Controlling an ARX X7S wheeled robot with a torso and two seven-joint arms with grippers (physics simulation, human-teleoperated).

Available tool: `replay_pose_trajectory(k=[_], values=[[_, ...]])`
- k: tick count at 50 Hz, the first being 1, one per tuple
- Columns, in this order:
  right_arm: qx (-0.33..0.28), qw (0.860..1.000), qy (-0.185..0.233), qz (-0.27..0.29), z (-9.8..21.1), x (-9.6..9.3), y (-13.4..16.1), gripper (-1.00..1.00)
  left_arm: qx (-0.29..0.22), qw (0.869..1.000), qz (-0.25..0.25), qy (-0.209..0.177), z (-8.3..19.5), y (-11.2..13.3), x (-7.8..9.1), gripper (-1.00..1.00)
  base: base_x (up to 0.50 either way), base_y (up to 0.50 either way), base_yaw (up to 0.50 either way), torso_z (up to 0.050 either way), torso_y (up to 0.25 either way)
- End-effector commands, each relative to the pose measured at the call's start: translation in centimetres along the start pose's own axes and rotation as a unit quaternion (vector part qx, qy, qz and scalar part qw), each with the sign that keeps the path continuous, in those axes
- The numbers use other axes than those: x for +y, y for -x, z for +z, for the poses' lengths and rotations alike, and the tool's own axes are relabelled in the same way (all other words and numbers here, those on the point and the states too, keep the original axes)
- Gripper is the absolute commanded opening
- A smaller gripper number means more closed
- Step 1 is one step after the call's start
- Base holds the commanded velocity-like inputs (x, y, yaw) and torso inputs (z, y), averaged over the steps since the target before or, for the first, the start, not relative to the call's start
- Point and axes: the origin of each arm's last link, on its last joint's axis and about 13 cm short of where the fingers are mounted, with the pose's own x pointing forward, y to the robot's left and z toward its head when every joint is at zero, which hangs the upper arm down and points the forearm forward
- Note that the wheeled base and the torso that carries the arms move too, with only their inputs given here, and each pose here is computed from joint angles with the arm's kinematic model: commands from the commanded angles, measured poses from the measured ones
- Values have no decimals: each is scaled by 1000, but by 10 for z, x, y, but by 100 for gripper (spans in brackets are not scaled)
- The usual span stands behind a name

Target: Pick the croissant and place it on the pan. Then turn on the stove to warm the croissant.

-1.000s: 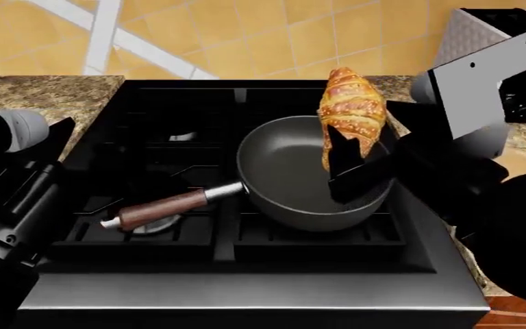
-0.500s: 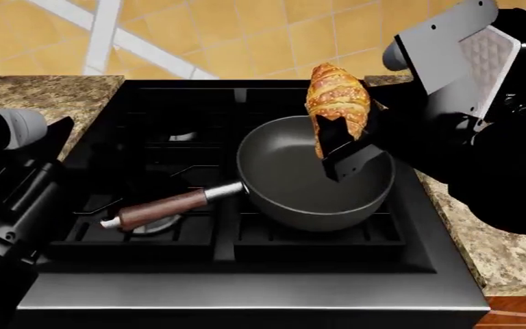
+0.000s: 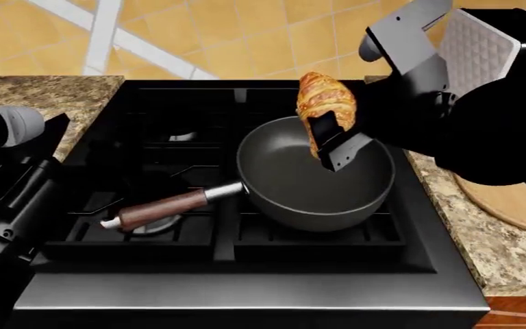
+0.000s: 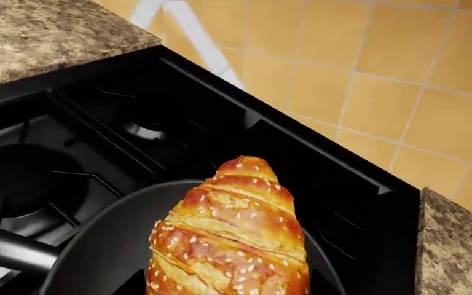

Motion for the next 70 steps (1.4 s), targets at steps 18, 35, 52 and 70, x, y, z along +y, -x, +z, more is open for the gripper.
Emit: replay_pose_trajectory(k=[18, 35, 52, 70], values=[[69, 996, 29, 41, 4, -16, -32, -100, -3, 1000, 13, 2, 1, -2, 4, 100, 0, 0, 0, 0, 0], [106, 993, 39, 40, 0, -24, -48, -100, -3, 1000, 8, 1, 1, -2, 3, 100, 0, 0, 0, 0, 0], [141, 987, 45, 55, -11, -25, -63, -100, -5, 1000, 5, 0, 1, -3, 3, 100, 0, 0, 0, 0, 0], [162, 983, 47, 67, -22, -23, -71, -100, -11, 1000, -7, -5, 3, -2, -1, 100, 0, 0, 0, 0, 1]])
